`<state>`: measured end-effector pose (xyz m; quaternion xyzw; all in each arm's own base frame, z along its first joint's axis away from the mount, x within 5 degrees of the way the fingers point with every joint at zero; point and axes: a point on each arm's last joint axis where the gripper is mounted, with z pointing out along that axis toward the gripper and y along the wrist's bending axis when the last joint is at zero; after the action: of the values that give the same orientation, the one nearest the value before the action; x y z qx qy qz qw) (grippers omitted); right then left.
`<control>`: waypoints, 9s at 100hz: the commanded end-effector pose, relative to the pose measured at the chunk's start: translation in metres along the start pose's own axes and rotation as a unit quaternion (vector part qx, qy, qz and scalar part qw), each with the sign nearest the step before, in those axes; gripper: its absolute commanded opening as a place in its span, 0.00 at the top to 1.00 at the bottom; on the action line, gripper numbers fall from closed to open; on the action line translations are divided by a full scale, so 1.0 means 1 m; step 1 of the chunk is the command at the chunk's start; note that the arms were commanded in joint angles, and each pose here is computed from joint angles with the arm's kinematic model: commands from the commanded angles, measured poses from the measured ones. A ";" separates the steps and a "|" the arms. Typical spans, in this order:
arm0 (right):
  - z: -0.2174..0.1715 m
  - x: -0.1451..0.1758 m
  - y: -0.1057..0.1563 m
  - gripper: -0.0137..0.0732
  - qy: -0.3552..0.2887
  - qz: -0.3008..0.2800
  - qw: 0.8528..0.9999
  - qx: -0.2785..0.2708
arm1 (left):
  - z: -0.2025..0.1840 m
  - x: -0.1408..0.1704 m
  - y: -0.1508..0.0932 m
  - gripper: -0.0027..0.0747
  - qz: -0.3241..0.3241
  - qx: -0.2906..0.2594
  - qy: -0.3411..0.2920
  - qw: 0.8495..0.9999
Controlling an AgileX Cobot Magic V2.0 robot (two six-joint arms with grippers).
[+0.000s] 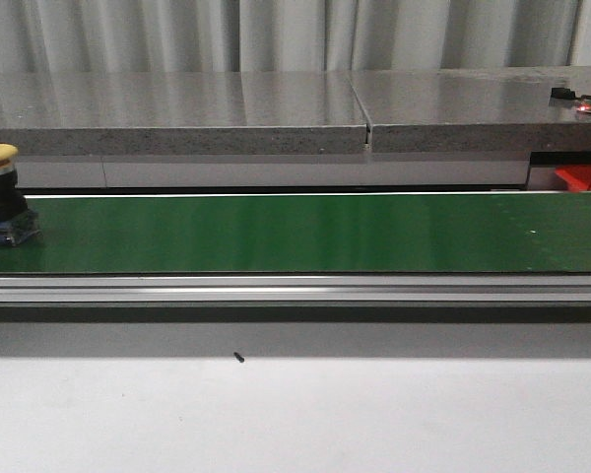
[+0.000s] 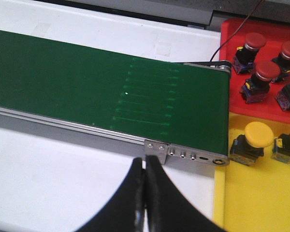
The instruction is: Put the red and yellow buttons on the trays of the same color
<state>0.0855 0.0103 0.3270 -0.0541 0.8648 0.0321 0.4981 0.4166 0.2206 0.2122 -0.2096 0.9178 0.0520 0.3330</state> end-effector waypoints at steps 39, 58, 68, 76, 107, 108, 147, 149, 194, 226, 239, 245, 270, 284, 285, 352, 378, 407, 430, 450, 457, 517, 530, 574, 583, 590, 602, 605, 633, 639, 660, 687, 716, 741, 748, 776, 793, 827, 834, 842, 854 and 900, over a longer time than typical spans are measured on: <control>-0.004 -0.012 -0.001 0.92 -0.043 0.000 0.999 0.007 | -0.015 -0.019 0.002 0.26 0.000 -0.007 -0.054 0.999; -0.004 -0.012 -0.001 0.92 -0.043 0.000 0.999 0.007 | -0.010 -0.016 0.002 0.26 0.004 -0.009 -0.044 0.999; -0.004 -0.012 -0.001 0.92 -0.043 0.000 0.999 0.007 | -0.010 -0.016 0.002 0.26 0.005 -0.009 -0.044 0.999; -0.004 -0.012 -0.001 0.92 -0.043 0.000 0.999 0.007 | -0.009 -0.016 0.003 0.26 0.005 -0.009 -0.043 0.999; -0.004 -0.012 -0.001 0.92 -0.043 0.000 0.999 0.007 | -0.009 -0.015 0.003 0.41 0.007 -0.010 -0.039 0.999; -0.004 -0.012 -0.001 0.92 -0.043 0.000 0.999 0.007 | -0.009 -0.015 0.003 0.42 0.007 -0.010 -0.038 0.999; -0.004 -0.012 -0.001 0.92 -0.043 0.000 0.999 0.007 | -0.009 -0.013 0.002 0.69 0.007 -0.009 -0.031 0.999; -0.004 -0.012 -0.001 0.92 -0.043 0.000 0.999 0.007 | -0.009 -0.013 0.002 0.70 0.007 -0.008 -0.030 1.000; -0.004 -0.012 -0.001 0.92 -0.043 0.000 0.999 0.007 | -0.042 -0.022 -0.004 0.86 -0.004 0.007 -0.027 1.000; -0.004 -0.012 -0.001 0.92 -0.043 0.000 0.999 0.007 | -0.119 -0.033 -0.026 0.86 -0.007 0.048 -0.035 0.998; -0.004 -0.012 -0.001 0.92 -0.043 0.000 0.999 0.007 | -0.153 -0.033 -0.041 0.86 0.011 0.064 -0.031 0.997; -0.004 -0.012 -0.001 0.92 -0.043 0.000 0.999 0.007 | -0.166 -0.032 -0.050 0.86 0.021 0.073 -0.032 0.997; -0.004 -0.012 -0.001 0.92 -0.043 0.000 0.999 0.007 | -0.204 -0.015 -0.087 0.86 0.062 0.107 -0.038 0.992; -0.004 -0.012 -0.001 0.92 -0.043 0.000 0.999 0.007 | -0.200 0.005 -0.099 0.86 0.075 0.118 -0.020 0.990; -0.004 -0.012 -0.001 0.92 -0.043 0.000 0.999 0.007 | -0.198 0.007 -0.099 0.86 0.076 0.118 -0.017 0.990; -0.004 -0.012 -0.001 0.92 -0.043 0.000 0.999 0.007 | -0.154 0.061 -0.127 0.86 0.107 0.128 0.012 0.986; -0.004 -0.012 -0.001 0.92 -0.043 0.000 0.999 0.007 | -0.153 0.062 -0.127 0.65 0.120 0.128 0.011 0.984; -0.004 -0.012 -0.001 0.92 -0.043 0.000 0.999 0.007 | -0.156 0.061 -0.128 0.18 0.112 0.134 0.002 0.985; -0.004 -0.012 -0.001 0.92 -0.043 0.000 0.999 0.007 | -0.190 0.055 -0.137 0.18 0.115 0.155 -0.053 0.980; -0.004 -0.012 -0.001 0.92 -0.043 0.000 0.999 0.007 | -0.240 0.053 -0.150 0.18 0.132 0.187 -0.128 0.965; -0.004 -0.012 -0.001 0.92 -0.043 0.000 0.999 0.007 | -0.255 0.055 -0.154 0.18 0.143 0.196 -0.147 0.959; -0.004 -0.012 -0.001 0.92 -0.043 -0.001 0.999 0.007 | -0.319 0.163 -0.122 0.18 0.167 0.241 -0.265 0.919; -0.004 -0.012 -0.001 0.92 -0.043 -0.001 0.999 0.007 | -0.323 0.196 -0.106 0.18 0.165 0.246 -0.266 0.917; -0.005 -0.013 -0.001 0.92 -0.047 0.000 0.999 0.006 | -0.338 0.238 -0.082 0.93 0.159 0.257 -0.308 0.902; -0.005 -0.014 -0.001 0.92 -0.051 0.000 0.999 0.007 | -0.338 0.238 -0.082 0.99 0.159 0.257 -0.308 0.902; -0.005 -0.014 -0.001 0.92 -0.051 0.002 0.999 0.005 | -0.338 0.238 -0.082 0.99 0.159 0.257 -0.308 0.902; -0.005 -0.014 0.000 0.92 -0.053 0.006 0.999 0.002 | -0.338 0.238 -0.082 0.99 0.159 0.257 -0.308 0.902; -0.005 -0.014 0.000 0.92 -0.053 0.007 0.999 0.001 | -0.338 0.238 -0.082 0.99 0.159 0.257 -0.308 0.902; -0.005 -0.014 0.000 0.28 -0.054 0.009 0.999 -0.001 | -0.338 0.238 -0.082 0.99 0.159 0.257 -0.308 0.902; -0.005 -0.016 0.000 0.10 -0.060 0.009 0.998 -0.001 | -0.338 0.238 -0.082 0.99 0.159 0.257 -0.308 0.902; -0.002 -0.031 -0.001 0.14 -0.049 0.009 0.999 -0.002 | -0.338 0.238 -0.082 0.99 0.159 0.257 -0.308 0.902; 0.032 -0.076 0.001 0.14 0.025 0.001 0.999 -0.035 | -0.338 0.238 -0.082 0.99 0.159 0.257 -0.308 0.902; 0.099 -0.097 0.008 0.14 0.104 -0.006 0.992 -0.074 | -0.338 0.238 -0.082 0.99 0.159 0.257 -0.308 0.902; 0.154 -0.102 0.027 0.14 0.152 -0.024 0.983 -0.103 | -0.338 0.238 -0.082 0.99 0.159 0.257 -0.308 0.902; 0.166 -0.103 0.032 0.14 0.158 -0.027 0.981 -0.108 | -0.338 0.238 -0.082 0.99 0.159 0.257 -0.308 0.902; 0.200 -0.108 0.038 0.14 0.164 -0.029 0.980 -0.109 | -0.338 0.238 -0.082 0.99 0.159 0.257 -0.308 0.902; 0.220 -0.102 0.038 0.14 0.177 -0.027 0.978 -0.105 | -0.338 0.238 -0.082 0.99 0.159 0.257 -0.308 0.902; 0.247 -0.087 0.038 0.26 0.201 -0.027 0.974 -0.100 | -0.338 0.238 -0.082 0.99 0.159 0.257 -0.308 0.902; 0.246 -0.088 0.038 0.41 0.200 -0.027 0.974 -0.100 | -0.338 0.238 -0.082 0.99 0.159 0.257 -0.308 0.902; 0.246 -0.087 0.038 0.57 0.203 -0.027 0.974 -0.101 | -0.338 0.238 -0.082 0.99 0.159 0.257 -0.308 0.902; 0.244 -0.085 0.039 0.65 0.217 -0.028 0.970 -0.104 | -0.338 0.238 -0.082 0.99 0.159 0.257 -0.308 0.902; 0.156 -0.115 -0.017 0.65 0.177 0.019 0.983 -0.048 | -0.338 0.238 -0.082 0.99 0.159 0.257 -0.308 0.902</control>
<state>0.2959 0.0334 0.3123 -0.0844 0.9543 0.0822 0.2748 0.0855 -0.0168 0.3112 0.0685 0.7995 -0.0646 0.5932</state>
